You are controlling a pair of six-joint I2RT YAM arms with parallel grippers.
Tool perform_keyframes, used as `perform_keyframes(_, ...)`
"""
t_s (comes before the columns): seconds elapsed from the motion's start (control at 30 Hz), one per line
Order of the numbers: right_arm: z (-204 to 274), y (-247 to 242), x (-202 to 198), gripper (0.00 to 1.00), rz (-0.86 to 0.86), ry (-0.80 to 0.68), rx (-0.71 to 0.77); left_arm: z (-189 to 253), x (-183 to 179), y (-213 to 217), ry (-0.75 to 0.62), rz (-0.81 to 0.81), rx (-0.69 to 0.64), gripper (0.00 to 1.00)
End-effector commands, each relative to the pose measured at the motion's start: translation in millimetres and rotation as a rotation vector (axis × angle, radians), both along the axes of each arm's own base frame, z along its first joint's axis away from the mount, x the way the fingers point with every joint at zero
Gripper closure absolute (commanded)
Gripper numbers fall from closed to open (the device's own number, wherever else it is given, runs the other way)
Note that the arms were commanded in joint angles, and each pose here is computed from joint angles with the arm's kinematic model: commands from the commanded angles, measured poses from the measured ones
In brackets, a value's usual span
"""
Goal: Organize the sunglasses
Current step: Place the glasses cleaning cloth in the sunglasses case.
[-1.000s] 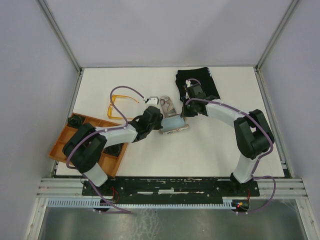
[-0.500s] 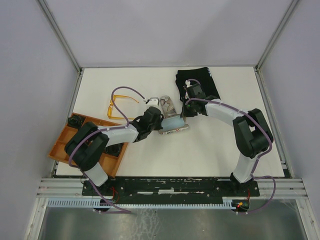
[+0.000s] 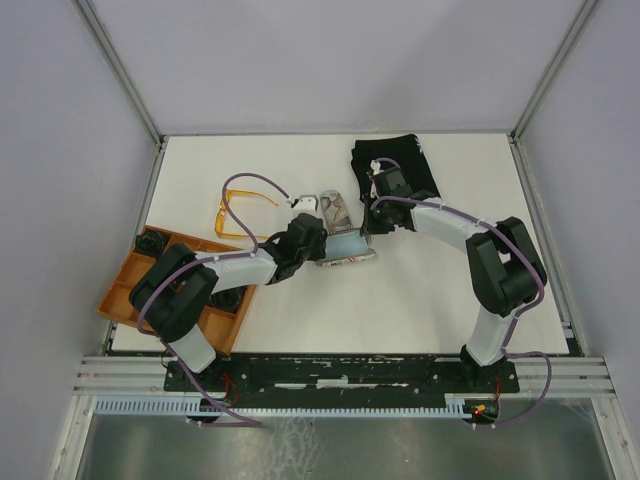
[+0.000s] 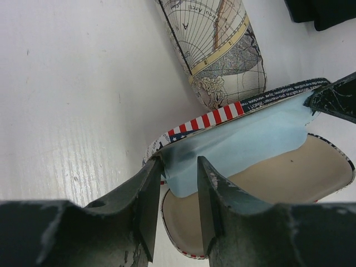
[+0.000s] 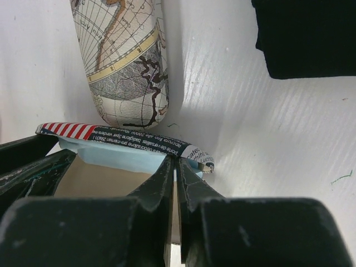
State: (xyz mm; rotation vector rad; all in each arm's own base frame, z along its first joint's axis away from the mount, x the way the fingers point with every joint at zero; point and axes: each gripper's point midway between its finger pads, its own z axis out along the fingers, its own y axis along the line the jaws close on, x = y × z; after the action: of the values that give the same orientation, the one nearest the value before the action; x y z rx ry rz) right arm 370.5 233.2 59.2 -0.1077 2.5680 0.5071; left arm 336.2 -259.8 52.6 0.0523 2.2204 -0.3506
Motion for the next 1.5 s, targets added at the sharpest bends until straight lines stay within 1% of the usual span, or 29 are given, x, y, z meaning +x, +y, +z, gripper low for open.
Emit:
perform_keyframes(0.0, 26, 8, 18, 0.87, 0.008, -0.084, 0.043, 26, 16, 1, -0.085, 0.028, -0.005, 0.59)
perform_keyframes(0.37, 34, 2, 15, 0.70, 0.000, -0.101, 0.032, 35, 16, 3, -0.099, 0.031, -0.004, 0.53)
perform_keyframes(0.6, 44, -5, 10, 0.65, -0.001, -0.124, 0.015, 45, 16, 4, -0.115, 0.026, -0.005, 0.49)
perform_keyframes(0.87, 54, -9, 12, 0.64, 0.007, -0.160, 0.000, 52, 13, 2, -0.119, 0.009, -0.025, 0.47)
perform_keyframes(1.03, 54, -6, 18, 0.64, 0.023, -0.157, -0.009, 63, 9, 5, -0.134, 0.005, -0.034, 0.47)
perform_keyframes(1.2, 54, -2, 27, 0.64, 0.031, -0.156, -0.023, 72, 1, 19, -0.145, 0.027, -0.029, 0.46)
perform_keyframes(1.47, 46, 3, 42, 0.65, 0.039, -0.117, -0.063, 62, -19, 39, -0.102, 0.064, -0.045, 0.46)
